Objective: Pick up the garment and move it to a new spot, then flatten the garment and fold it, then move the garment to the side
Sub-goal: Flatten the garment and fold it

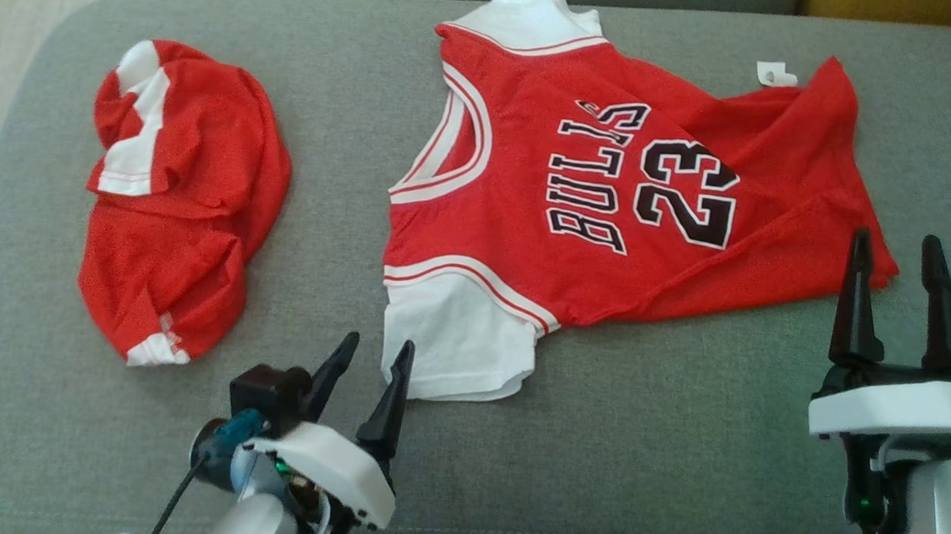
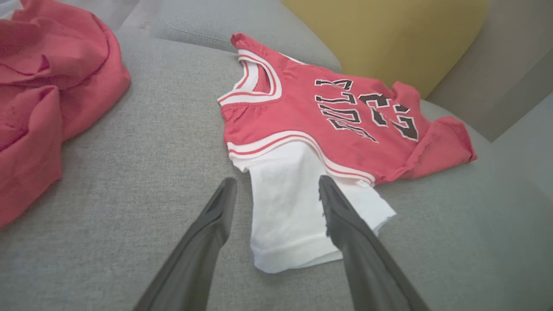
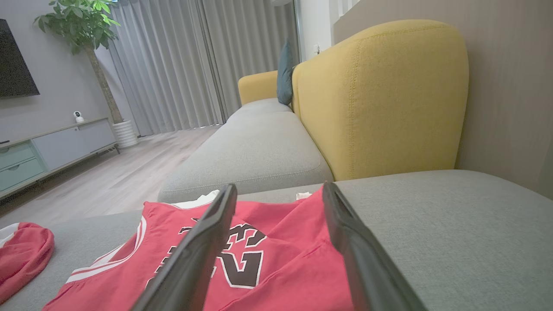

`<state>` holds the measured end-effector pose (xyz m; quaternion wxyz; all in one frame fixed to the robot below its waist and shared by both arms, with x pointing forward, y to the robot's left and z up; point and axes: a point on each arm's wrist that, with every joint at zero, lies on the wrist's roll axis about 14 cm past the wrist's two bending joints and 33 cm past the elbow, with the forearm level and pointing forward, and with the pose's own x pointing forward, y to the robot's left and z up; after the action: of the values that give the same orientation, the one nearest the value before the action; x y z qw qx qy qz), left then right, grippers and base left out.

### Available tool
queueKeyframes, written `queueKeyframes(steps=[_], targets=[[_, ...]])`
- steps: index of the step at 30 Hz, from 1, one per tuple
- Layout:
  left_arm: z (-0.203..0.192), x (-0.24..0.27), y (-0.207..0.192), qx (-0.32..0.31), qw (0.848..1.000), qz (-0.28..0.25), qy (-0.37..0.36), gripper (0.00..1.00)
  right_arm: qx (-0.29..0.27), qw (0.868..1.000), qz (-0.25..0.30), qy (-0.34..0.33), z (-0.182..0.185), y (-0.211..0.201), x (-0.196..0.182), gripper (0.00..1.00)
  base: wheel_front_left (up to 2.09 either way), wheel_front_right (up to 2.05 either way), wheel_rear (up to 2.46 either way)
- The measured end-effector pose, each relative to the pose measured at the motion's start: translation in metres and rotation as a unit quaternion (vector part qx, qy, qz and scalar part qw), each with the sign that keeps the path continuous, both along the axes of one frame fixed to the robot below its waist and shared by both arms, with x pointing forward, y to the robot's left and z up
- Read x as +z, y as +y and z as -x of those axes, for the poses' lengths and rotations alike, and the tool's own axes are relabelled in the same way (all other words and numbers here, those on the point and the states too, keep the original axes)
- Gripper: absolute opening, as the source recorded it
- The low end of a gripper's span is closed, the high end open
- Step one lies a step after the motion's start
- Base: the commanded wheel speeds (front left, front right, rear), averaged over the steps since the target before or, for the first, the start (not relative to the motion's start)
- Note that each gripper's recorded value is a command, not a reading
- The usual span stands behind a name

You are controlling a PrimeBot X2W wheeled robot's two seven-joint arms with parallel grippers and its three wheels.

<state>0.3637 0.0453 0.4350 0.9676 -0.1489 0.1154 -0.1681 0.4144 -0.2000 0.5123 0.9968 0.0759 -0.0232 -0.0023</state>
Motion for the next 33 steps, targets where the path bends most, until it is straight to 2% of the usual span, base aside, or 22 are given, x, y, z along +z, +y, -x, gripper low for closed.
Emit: queueKeyframes(steps=[6, 16, 18, 23, 27, 30, 33], targets=[[-0.011, -0.022, -0.007, -0.026, 0.998, -0.04, 0.031, 1.0, -0.019, 1.0, 0.003, 0.005, 0.003, -0.013, -0.003, 1.0, 0.0, 0.0, 0.0], [-0.005, -0.053, -0.013, -0.05, 0.993, -0.069, 0.08, 1.0, -0.043, 0.999, 0.005, 0.013, 0.008, -0.03, -0.008, 1.0, 0.0, 0.0, 0.0], [-0.008, -0.051, -0.012, -0.048, 0.994, -0.067, 0.077, 0.0, -0.046, 0.999, 0.008, 0.02, 0.008, -0.033, -0.011, 1.0, 0.0, 0.0, 0.0], [-0.022, -0.031, -0.009, -0.03, 0.998, -0.047, 0.034, 0.0, -0.055, 0.996, 0.035, 0.063, 0.002, -0.041, -0.026, 1.0, 0.0, 0.0, 0.0], [-0.032, -0.013, -0.005, -0.014, 0.999, -0.03, 0.001, 0.0, -0.058, 0.992, 0.052, 0.1, -0.021, -0.046, -0.032, 1.0, 0.0, 0.0, 0.0], [-0.036, -0.007, -0.003, -0.008, 1.0, -0.024, -0.008, 0.0, -0.059, 0.988, 0.046, 0.134, -0.041, -0.047, -0.039, 1.0, 0.0, 0.0, 0.0], [-0.037, -0.005, -0.003, -0.009, 1.0, -0.021, -0.012, 0.0, -0.061, 0.981, 0.049, 0.18, -0.054, -0.048, -0.054, 1.0, 0.0, 0.0, 0.0]])
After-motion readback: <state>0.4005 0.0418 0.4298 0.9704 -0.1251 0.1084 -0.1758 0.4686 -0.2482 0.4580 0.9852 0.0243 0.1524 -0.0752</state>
